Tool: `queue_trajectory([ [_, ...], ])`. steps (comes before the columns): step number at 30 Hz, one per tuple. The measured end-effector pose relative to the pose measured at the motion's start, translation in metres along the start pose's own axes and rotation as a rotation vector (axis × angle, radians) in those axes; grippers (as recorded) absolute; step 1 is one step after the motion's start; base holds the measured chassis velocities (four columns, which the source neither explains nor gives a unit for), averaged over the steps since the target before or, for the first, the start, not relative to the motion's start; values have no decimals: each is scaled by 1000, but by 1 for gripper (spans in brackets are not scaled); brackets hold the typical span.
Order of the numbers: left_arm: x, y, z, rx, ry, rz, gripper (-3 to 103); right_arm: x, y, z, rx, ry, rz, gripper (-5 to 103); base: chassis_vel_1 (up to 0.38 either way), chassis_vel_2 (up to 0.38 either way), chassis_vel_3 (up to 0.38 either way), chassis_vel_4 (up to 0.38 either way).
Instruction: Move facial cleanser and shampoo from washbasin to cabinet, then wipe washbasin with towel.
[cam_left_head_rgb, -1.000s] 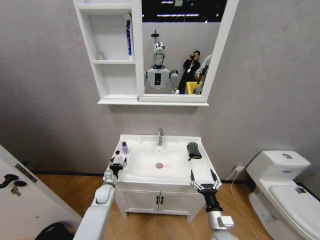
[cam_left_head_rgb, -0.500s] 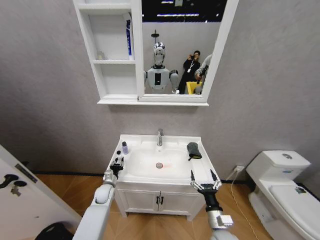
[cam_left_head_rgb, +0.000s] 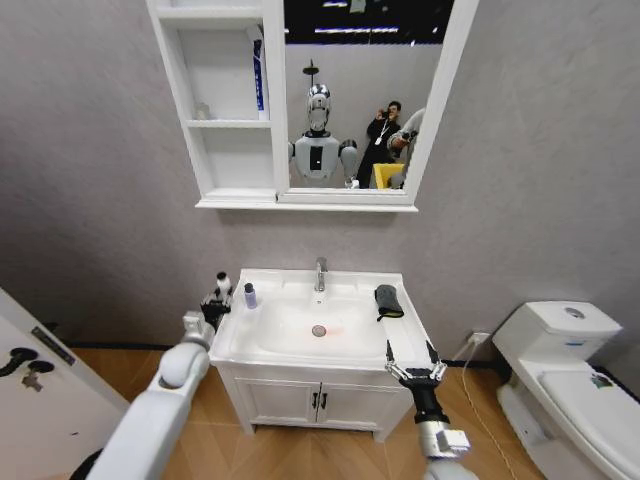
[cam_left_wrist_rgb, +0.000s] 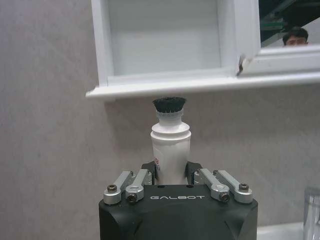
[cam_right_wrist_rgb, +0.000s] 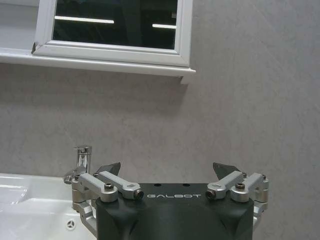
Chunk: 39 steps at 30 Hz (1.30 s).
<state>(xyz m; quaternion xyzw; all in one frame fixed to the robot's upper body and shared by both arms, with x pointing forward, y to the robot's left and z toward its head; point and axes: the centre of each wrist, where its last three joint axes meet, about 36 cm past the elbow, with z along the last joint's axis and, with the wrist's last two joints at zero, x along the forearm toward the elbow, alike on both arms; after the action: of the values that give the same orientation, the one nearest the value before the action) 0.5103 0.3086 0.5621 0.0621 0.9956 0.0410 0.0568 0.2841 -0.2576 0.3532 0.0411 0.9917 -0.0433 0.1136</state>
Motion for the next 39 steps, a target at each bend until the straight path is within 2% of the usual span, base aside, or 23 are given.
queue_trajectory([
  [3,-13,16,-61,-7,-20,24,30,0,3,7,1,12,2,100,0,0,0,0],
  [4,-13,16,-61,-7,-20,24,30,0,3,7,1,12,2,100,0,0,0,0],
  [6,-33,35,-115,-42,-22,42,30,-1,9,10,-12,11,9,100,0,0,0,0],
  [7,-33,35,-115,-42,-22,42,30,-1,9,10,-12,11,9,100,0,0,0,0],
  [8,-40,41,-135,-51,-8,53,30,-1,11,10,-16,10,9,100,0,0,0,0],
  [9,-40,41,-135,-51,-8,53,30,-1,11,10,-16,10,9,100,0,0,0,0],
  [11,-60,50,-172,-49,30,75,30,-3,9,12,-12,10,12,100,0,0,0,0],
  [13,-69,52,-181,-53,30,77,30,-4,7,13,-8,11,16,100,0,0,0,0],
  [15,-95,49,-210,-51,7,83,30,-4,4,18,-3,20,31,100,0,0,0,0],
  [17,-95,49,-210,-51,7,83,30,-4,4,18,-3,20,31,100,0,0,0,0],
  [19,-127,41,-229,-71,-29,81,30,-5,2,19,-8,21,44,100,0,0,0,0],
  [21,-136,38,-233,-68,-27,85,30,-6,1,19,-10,20,50,100,0,0,0,0],
  [23,-161,38,-232,-49,14,68,30,-9,-5,18,-12,16,61,100,0,0,0,0],
  [27,-184,43,-224,-26,53,35,30,-9,-11,20,-14,18,73,100,0,0,0,0],
  [34,-206,46,-217,30,75,20,30,-8,-13,27,-16,31,69,100,0,0,0,0],
  [39,-218,44,-222,43,91,1,30,-17,-12,28,-16,19,64,100,0,0,0,0],
])
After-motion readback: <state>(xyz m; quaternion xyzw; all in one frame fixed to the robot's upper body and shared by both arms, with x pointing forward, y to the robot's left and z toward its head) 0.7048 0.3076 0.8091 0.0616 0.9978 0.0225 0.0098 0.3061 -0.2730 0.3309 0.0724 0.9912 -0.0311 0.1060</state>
